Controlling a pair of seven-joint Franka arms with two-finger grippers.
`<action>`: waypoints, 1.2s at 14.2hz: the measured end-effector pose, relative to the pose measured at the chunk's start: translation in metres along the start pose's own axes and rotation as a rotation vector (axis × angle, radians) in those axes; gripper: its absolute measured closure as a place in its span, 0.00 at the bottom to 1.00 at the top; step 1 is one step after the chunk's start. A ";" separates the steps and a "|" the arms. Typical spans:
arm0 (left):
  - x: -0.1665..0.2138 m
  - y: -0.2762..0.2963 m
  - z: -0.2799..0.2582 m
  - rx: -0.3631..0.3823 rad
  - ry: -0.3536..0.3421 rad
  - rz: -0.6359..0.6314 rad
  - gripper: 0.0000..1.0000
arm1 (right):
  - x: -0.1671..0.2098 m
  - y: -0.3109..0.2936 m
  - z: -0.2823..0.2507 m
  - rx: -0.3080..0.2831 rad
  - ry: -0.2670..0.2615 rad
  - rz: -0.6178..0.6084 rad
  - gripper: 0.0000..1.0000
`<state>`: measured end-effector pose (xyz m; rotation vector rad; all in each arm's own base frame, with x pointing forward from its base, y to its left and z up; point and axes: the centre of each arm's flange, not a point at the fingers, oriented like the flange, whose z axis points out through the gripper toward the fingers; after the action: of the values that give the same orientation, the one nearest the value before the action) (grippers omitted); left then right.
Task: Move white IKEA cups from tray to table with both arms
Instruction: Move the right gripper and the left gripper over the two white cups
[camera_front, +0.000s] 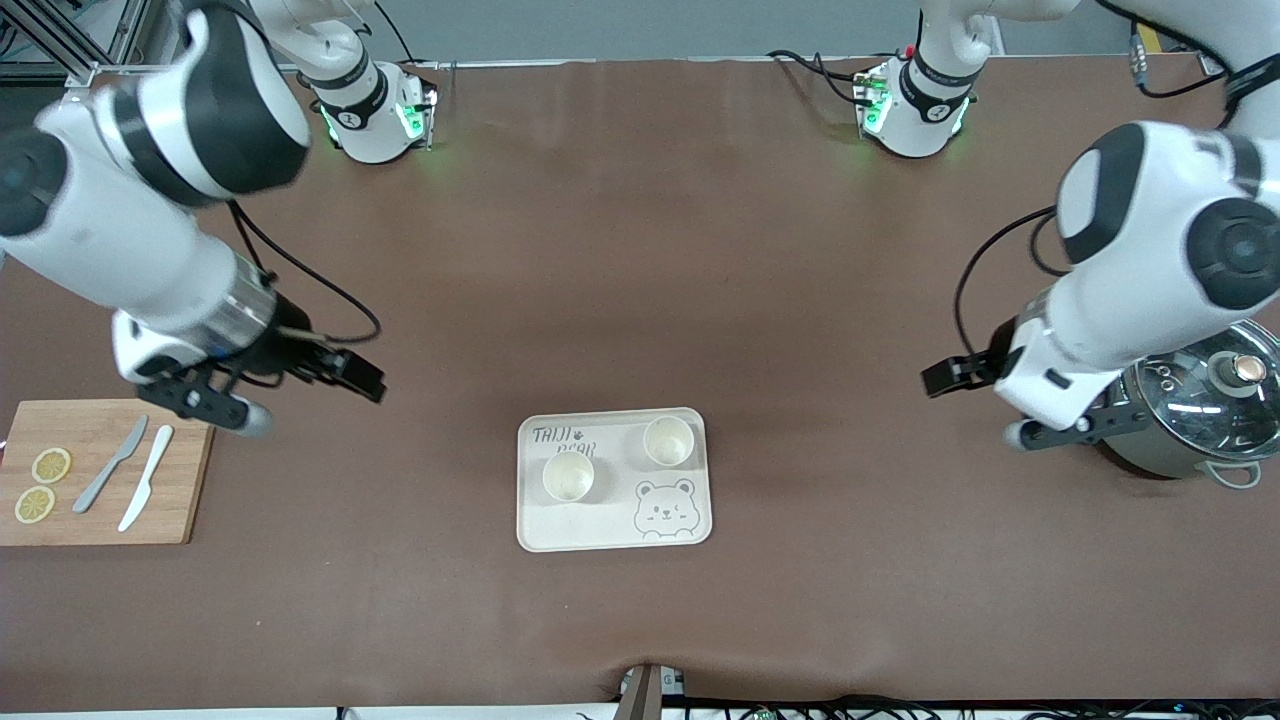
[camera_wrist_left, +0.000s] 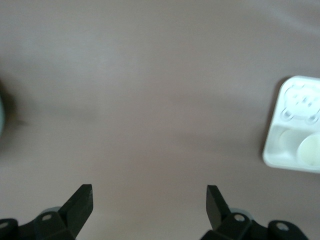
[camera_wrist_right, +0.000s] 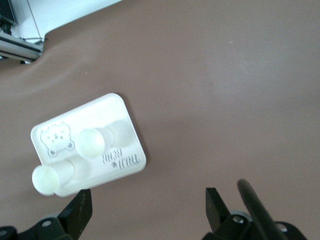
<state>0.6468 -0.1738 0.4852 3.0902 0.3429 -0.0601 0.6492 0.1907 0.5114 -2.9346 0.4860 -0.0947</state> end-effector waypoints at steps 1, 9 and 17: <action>-0.002 0.016 0.009 -0.006 0.012 -0.030 0.00 | 0.005 -0.006 0.016 0.007 0.006 -0.001 0.00; -0.036 0.156 0.096 -0.086 0.095 -0.231 0.00 | 0.005 -0.048 0.110 0.015 0.024 -0.001 0.00; -0.063 0.227 0.179 -0.082 0.119 -0.246 0.00 | -0.009 -0.079 0.189 0.006 0.080 -0.067 0.00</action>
<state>0.6295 -0.4151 0.3152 2.9597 0.7090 0.1288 0.6824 0.2965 0.3392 -2.9507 0.3986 -0.2225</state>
